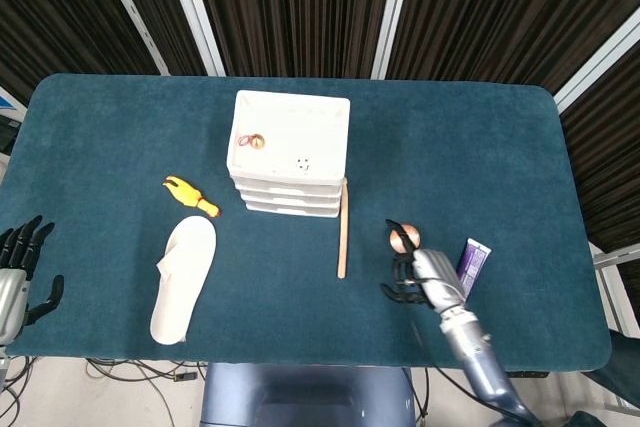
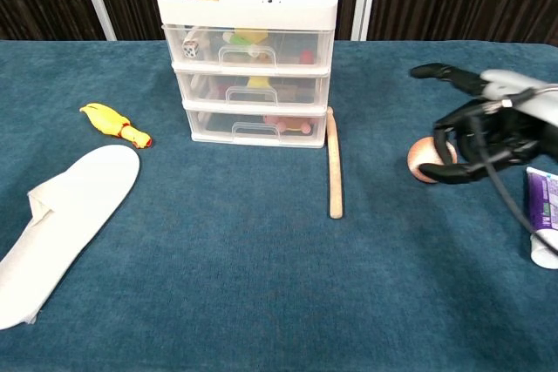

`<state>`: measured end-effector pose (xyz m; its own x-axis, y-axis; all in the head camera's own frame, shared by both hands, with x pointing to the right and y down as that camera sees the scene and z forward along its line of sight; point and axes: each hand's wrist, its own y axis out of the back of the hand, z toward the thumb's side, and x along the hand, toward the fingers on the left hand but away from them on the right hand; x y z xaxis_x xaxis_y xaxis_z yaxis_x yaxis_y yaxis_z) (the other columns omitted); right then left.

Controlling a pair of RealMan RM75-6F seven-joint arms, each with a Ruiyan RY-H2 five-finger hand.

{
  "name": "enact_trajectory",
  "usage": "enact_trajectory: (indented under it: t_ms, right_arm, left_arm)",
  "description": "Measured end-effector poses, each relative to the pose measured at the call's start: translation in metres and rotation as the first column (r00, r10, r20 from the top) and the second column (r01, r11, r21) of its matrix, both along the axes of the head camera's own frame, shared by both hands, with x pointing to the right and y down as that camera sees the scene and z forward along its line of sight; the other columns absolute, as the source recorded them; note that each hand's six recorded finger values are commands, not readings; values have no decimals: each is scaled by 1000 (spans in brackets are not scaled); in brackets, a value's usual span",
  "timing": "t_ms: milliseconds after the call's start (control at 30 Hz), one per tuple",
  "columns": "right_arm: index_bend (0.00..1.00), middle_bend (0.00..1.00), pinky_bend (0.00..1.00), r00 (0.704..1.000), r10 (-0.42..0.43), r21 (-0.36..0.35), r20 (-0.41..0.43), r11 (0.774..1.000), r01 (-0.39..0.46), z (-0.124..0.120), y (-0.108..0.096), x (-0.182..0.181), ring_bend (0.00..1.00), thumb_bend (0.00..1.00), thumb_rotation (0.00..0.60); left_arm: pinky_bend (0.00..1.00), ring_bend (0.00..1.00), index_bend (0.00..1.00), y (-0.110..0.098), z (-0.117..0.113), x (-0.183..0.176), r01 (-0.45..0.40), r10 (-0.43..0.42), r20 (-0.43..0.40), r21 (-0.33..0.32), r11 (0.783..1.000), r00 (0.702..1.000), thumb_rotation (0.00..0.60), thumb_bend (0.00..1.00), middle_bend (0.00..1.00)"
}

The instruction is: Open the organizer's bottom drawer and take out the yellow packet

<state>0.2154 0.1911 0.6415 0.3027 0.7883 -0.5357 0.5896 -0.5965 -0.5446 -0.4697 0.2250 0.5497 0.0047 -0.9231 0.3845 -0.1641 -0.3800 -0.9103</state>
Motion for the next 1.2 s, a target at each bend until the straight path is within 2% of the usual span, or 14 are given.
enact_trajectory:
  t_ms: [233, 367, 733, 933, 1200]
  right_arm:
    - [0, 694, 990, 997, 11, -120, 76, 993, -2, 23, 2, -53, 777, 379, 600]
    - [0, 707, 990, 992, 24, -162, 122, 987, -4, 33, 2, -83, 784, 397, 600]
    - [0, 749, 991, 984, 60, -195, 168, 980, -26, 55, -10, -130, 812, 431, 600]
    - [1, 756, 991, 975, 92, -222, 202, 974, -46, 63, -14, -146, 818, 447, 600]
    - [0, 766, 991, 965, 118, -223, 234, 973, -65, 67, -22, -164, 823, 463, 600]
  left_arm:
    - [0, 0, 30, 1, 0, 1, -2, 2, -8, -4, 1000, 1000, 600, 465, 0]
    - [0, 0, 30, 1, 0, 1, 0, 0, -13, -6, 1000, 1000, 600, 466, 0]
    - [0, 0, 30, 0, -1, 0, 4, -4, -21, -9, 1000, 1000, 600, 466, 0]
    - [0, 0, 30, 0, -1, 0, 4, -5, -26, -11, 1000, 1000, 600, 466, 0]
    - [0, 0, 30, 0, -1, 0, 4, -4, -30, -14, 1000, 1000, 600, 466, 0]
